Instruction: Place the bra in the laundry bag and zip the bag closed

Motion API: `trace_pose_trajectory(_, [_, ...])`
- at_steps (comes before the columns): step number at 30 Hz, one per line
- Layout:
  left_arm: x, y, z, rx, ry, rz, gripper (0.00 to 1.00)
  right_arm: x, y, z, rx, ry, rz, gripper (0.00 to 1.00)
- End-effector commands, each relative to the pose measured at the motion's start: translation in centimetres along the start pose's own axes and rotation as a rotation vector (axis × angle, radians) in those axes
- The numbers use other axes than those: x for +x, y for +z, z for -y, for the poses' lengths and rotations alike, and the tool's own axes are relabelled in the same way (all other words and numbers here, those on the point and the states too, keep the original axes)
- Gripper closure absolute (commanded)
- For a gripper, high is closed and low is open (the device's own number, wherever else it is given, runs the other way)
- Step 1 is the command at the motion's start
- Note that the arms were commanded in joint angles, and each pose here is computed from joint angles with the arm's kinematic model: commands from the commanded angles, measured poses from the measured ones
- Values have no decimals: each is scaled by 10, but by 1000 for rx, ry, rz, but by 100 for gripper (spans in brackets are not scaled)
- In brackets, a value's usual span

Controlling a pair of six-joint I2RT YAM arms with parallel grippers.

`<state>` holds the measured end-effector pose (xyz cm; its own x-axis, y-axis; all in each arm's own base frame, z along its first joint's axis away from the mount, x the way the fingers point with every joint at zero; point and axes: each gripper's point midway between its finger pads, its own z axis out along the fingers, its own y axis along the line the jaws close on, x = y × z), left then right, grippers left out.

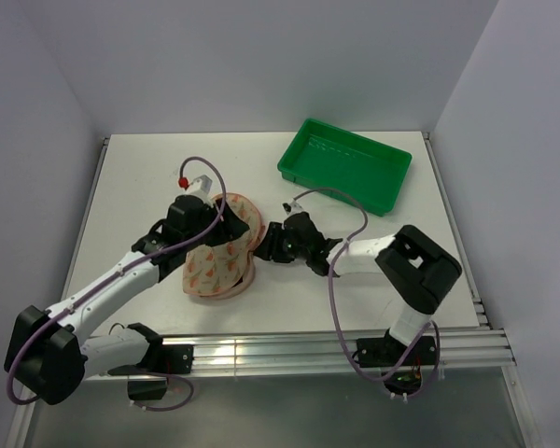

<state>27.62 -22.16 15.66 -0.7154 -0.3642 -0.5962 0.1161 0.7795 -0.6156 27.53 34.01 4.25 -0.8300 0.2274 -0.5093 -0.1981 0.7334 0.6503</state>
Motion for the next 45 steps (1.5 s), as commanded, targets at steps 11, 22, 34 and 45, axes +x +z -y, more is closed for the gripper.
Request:
trace_pose_trajectory(11, [-118,32,-37,-64,-79,236,39,30,-52,-54,-223,24,34,7])
trace_pose_trajectory(22, [-143,81,-60,-168,-60,213,38,47,-15,-64,-263,86,-56,13])
trace_pose_trajectory(34, [-131,56,-70,-180,-86,252,38,37,-1,-51,-249,133,-42,100])
trace_pose_trajectory(45, [-55,-8,-128,-340,-142,273,36,54,-50,-4,-255,-350,-497,99])
